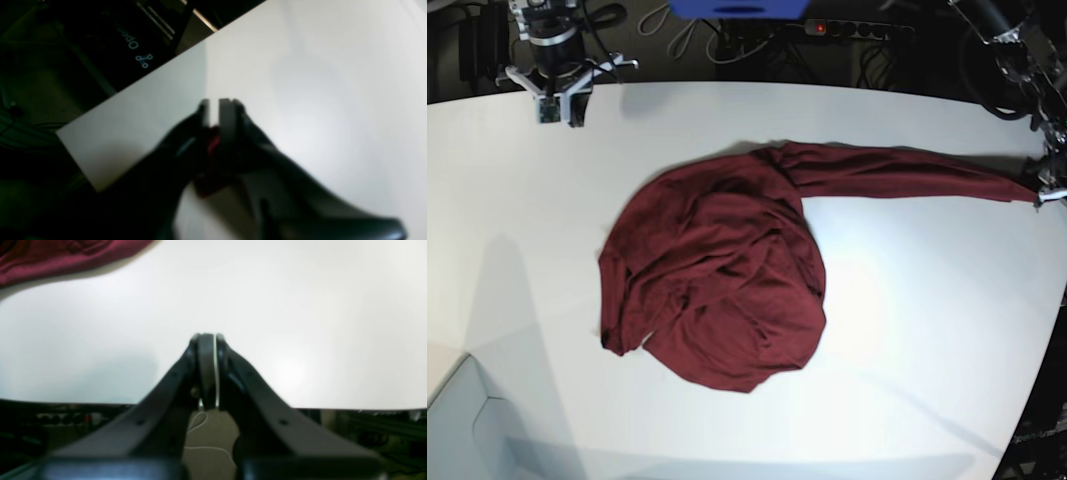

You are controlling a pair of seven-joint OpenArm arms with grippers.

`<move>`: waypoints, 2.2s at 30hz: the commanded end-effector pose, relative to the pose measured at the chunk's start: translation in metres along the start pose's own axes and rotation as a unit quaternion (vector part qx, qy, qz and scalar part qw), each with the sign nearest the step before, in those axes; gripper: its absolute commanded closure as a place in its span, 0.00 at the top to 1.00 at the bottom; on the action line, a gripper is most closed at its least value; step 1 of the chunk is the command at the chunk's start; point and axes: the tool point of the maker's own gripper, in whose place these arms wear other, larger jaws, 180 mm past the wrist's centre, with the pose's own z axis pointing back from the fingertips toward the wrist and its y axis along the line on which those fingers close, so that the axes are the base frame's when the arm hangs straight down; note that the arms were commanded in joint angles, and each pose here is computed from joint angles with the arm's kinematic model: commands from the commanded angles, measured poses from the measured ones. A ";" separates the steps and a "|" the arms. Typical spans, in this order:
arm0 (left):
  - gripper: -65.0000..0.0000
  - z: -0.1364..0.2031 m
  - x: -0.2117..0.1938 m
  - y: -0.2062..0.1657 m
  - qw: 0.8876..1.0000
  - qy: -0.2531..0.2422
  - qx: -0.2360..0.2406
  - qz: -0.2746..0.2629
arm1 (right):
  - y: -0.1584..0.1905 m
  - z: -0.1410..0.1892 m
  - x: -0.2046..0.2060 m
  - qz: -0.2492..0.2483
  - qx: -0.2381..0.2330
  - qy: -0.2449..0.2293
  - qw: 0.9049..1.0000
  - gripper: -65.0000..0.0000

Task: Layout the t-shirt on the table in an organized manner, then fold the t-shirt properly
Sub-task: 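Grasp a sleeve with the left gripper and drag it outward, stretching it, then lower the right gripper onto the shirt body and grasp its edge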

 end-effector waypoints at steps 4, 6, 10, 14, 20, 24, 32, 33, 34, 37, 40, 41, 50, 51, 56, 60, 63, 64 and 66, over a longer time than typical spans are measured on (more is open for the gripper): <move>0.45 0.004 0.028 -0.006 0.999 -0.041 -0.008 -0.005 | 0.000 0.000 0.013 0.002 0.001 -0.024 1.000 0.29; 0.52 0.008 0.040 -0.011 0.998 -0.057 -0.014 -0.007 | 0.000 -0.002 0.017 0.001 0.000 -0.029 1.000 0.33; 0.54 0.017 0.060 -0.020 0.996 -0.085 -0.025 -0.010 | -0.001 -0.009 0.034 0.000 -0.002 -0.053 0.999 0.33; 0.54 0.023 0.067 -0.028 0.994 -0.095 -0.048 0.019 | 0.002 -0.020 0.055 -0.002 0.002 -0.074 0.997 0.33; 0.54 0.023 0.048 -0.031 0.995 -0.050 -0.069 0.053 | 0.012 -0.051 0.107 -0.006 0.013 -0.077 0.997 0.33; 0.54 0.025 0.034 -0.035 0.994 -0.023 -0.075 0.072 | 0.026 -0.068 0.150 -0.003 0.030 -0.066 0.997 0.33; 0.54 0.028 0.022 -0.026 0.996 -0.009 -0.068 0.065 | 0.058 -0.097 0.189 0.054 0.071 -0.026 0.996 0.51; 0.54 0.028 0.022 -0.026 0.996 -0.009 -0.067 0.065 | 0.060 -0.103 0.187 0.068 0.077 -0.019 0.995 0.56; 0.54 0.028 0.022 -0.026 0.996 -0.009 -0.066 0.064 | 0.063 -0.109 0.185 0.083 0.084 -0.011 0.993 0.62; 0.54 0.029 0.020 -0.019 0.996 -0.007 -0.060 0.064 | 0.064 -0.125 0.180 0.098 0.090 0.006 0.991 0.73; 0.54 0.029 0.022 -0.016 0.996 -0.010 -0.056 0.066 | 0.064 -0.138 0.174 0.096 0.092 0.006 0.991 0.75; 0.54 0.029 0.022 -0.016 0.996 -0.010 -0.056 0.066 | 0.065 -0.142 0.171 0.096 0.093 0.006 0.991 0.75; 0.54 0.027 0.027 -0.023 0.995 -0.016 -0.064 0.071 | 0.045 -0.163 0.161 0.064 0.076 -0.006 0.995 0.75; 0.54 0.027 0.027 -0.023 0.995 -0.016 -0.064 0.071 | 0.042 -0.164 0.160 0.060 0.073 -0.005 0.996 0.75; 0.54 0.025 0.028 -0.025 0.995 -0.016 -0.065 0.074 | 0.031 -0.175 0.149 0.048 0.065 0.009 0.997 0.66; 0.54 0.023 0.030 -0.029 0.994 -0.017 -0.068 0.080 | 0.031 -0.178 0.141 0.047 0.067 0.019 0.997 0.44; 0.54 0.023 0.032 -0.031 0.994 -0.019 -0.069 0.082 | 0.032 -0.179 0.138 0.046 0.067 0.023 0.996 0.25; 0.54 0.022 0.032 -0.031 0.994 -0.020 -0.070 0.082 | 0.033 -0.178 0.139 0.046 0.068 0.023 0.996 0.20; 0.54 0.022 0.032 -0.031 0.994 -0.020 -0.070 0.082 | 0.033 -0.178 0.140 0.046 0.068 0.021 0.996 0.07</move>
